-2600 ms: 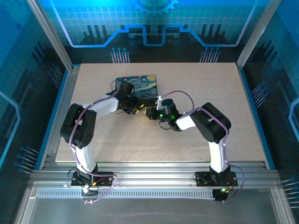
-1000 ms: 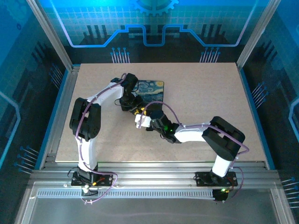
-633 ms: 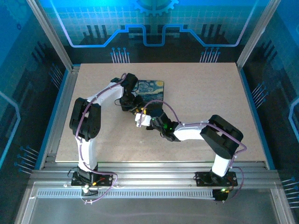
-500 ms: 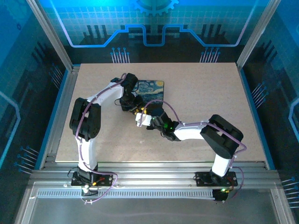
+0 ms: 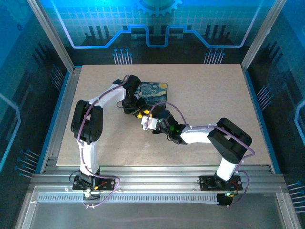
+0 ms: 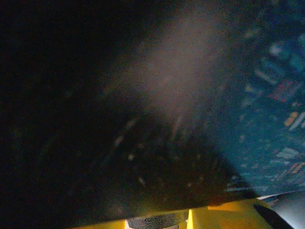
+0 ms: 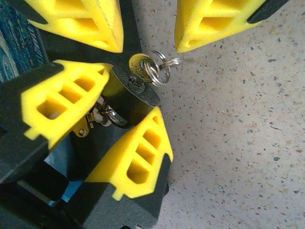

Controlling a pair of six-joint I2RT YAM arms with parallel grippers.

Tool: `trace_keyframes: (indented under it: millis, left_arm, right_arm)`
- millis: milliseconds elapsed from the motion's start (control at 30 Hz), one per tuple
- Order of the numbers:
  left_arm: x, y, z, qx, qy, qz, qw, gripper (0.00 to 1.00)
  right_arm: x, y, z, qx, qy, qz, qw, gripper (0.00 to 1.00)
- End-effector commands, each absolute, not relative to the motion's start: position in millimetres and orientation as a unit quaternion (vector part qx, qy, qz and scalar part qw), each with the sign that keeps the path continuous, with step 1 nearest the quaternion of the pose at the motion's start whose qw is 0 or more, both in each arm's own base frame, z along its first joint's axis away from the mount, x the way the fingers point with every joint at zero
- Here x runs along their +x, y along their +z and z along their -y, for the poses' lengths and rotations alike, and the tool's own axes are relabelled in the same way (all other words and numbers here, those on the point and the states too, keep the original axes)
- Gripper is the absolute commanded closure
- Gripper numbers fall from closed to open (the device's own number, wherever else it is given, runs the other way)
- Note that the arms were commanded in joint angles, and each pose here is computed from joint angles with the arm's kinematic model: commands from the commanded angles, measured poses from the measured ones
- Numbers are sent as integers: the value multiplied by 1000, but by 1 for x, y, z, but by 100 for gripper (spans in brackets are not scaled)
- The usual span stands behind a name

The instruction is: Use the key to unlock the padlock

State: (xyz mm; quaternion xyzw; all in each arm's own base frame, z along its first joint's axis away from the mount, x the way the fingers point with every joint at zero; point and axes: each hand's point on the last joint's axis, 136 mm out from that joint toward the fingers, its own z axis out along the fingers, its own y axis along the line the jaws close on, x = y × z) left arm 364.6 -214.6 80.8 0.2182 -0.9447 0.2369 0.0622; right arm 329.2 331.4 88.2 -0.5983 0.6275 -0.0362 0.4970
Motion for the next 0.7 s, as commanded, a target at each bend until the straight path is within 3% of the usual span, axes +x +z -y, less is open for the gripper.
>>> trace_keyframes:
  millis: [0, 667]
  left_arm:
    - [353, 100, 224, 206, 271, 936, 89, 100]
    - [350, 101, 225, 207, 279, 934, 89, 100]
  right_arm:
    - [332, 95, -330, -591, -30, -629, 505, 65]
    - [338, 91, -349, -605, -31, -618, 502, 70]
